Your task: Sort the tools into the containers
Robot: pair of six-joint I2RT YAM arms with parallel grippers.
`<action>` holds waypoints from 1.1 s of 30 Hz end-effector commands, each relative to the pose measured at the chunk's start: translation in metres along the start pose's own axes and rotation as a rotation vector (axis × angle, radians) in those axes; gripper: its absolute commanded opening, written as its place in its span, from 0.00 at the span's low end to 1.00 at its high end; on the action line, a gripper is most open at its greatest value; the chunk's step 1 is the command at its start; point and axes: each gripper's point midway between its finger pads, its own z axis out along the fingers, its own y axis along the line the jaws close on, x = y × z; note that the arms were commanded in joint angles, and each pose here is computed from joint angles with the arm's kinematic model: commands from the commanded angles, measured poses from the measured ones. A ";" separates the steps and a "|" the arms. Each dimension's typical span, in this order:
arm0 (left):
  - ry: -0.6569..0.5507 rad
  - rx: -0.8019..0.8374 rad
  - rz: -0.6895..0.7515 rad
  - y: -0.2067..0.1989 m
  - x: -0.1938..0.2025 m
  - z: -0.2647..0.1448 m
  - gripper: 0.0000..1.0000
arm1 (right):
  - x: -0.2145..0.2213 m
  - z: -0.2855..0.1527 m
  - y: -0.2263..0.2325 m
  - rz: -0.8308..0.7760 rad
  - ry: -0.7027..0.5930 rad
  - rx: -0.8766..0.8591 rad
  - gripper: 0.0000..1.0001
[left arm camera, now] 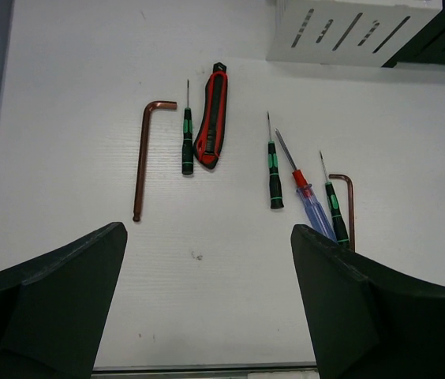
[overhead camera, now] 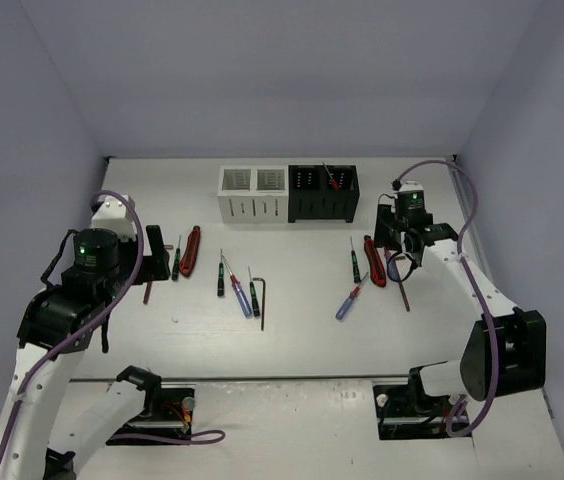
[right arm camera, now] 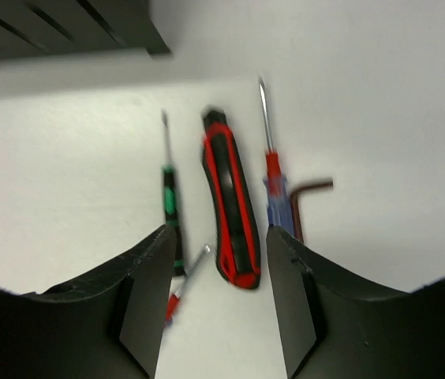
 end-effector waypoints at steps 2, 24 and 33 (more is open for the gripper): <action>0.001 0.059 0.010 -0.014 -0.006 0.007 0.82 | 0.008 0.009 -0.006 0.057 0.068 -0.004 0.46; 0.059 0.109 0.032 -0.025 0.003 0.016 0.82 | 0.014 0.076 -0.038 0.061 0.217 0.144 0.34; 0.069 0.109 0.031 -0.025 0.008 0.017 0.82 | 0.032 0.082 -0.041 0.047 0.267 0.147 0.35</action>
